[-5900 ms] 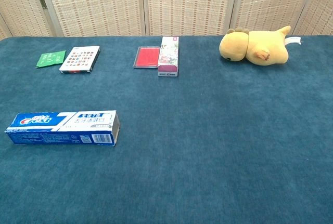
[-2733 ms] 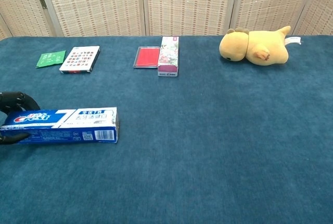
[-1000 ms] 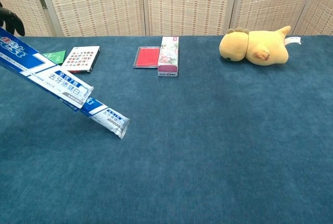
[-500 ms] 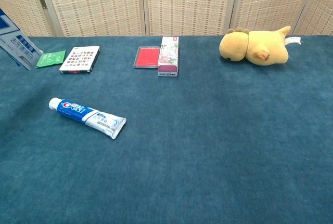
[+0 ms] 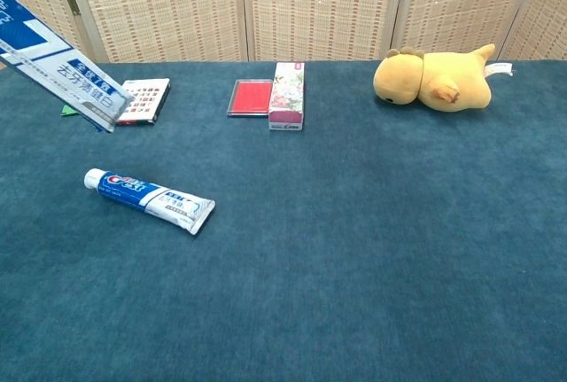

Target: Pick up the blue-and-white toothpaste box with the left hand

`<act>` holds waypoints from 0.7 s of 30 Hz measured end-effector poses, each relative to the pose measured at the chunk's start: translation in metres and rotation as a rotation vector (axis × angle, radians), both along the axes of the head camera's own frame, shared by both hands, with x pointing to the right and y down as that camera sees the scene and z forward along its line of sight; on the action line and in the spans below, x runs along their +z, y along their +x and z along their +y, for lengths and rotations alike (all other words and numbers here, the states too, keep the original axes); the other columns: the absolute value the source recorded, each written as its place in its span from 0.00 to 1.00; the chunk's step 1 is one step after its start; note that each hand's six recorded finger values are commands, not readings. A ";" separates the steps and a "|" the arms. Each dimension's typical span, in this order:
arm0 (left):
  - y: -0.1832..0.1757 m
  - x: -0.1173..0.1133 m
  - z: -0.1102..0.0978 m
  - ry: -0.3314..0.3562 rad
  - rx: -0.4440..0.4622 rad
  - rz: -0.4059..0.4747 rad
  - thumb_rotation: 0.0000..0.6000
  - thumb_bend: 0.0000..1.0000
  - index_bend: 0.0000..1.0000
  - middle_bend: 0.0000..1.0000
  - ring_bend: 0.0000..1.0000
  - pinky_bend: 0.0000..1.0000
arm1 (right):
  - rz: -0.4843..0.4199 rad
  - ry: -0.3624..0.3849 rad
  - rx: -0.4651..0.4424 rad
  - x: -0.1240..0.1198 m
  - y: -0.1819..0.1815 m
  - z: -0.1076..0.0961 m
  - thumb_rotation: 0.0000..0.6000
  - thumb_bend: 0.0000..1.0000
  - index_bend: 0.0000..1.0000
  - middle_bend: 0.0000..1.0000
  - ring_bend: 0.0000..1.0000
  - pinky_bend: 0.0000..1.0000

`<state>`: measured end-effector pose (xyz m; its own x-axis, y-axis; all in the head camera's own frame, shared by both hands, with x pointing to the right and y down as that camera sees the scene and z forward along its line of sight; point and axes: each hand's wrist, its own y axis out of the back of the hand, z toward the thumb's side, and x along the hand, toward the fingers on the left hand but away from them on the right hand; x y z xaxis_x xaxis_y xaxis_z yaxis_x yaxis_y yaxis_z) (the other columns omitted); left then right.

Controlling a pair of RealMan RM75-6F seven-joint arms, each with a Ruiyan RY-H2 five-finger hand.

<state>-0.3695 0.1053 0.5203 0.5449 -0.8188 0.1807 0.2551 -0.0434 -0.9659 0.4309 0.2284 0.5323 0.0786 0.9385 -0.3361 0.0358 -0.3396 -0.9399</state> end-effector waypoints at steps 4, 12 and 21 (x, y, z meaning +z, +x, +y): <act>0.012 0.013 0.014 -0.154 -0.107 0.224 1.00 0.17 0.31 0.43 0.36 0.25 | 0.000 0.000 -0.003 0.000 -0.001 0.000 1.00 0.11 0.00 0.00 0.00 0.00; 0.021 0.074 0.046 -0.415 -0.315 0.533 1.00 0.17 0.31 0.43 0.33 0.21 | 0.000 0.003 -0.010 -0.001 -0.002 0.002 1.00 0.11 0.00 0.00 0.00 0.00; -0.008 0.126 0.056 -0.470 -0.400 0.513 1.00 0.17 0.24 0.37 0.21 0.10 | 0.006 -0.005 -0.007 0.002 -0.002 0.001 1.00 0.11 0.00 0.00 0.00 0.00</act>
<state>-0.3771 0.1609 0.6466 0.3347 -0.8702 0.3616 -0.3372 -0.4690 -0.8163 0.4293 0.2292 0.5341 0.0830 0.9361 -0.3417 0.0276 -0.3449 -0.9382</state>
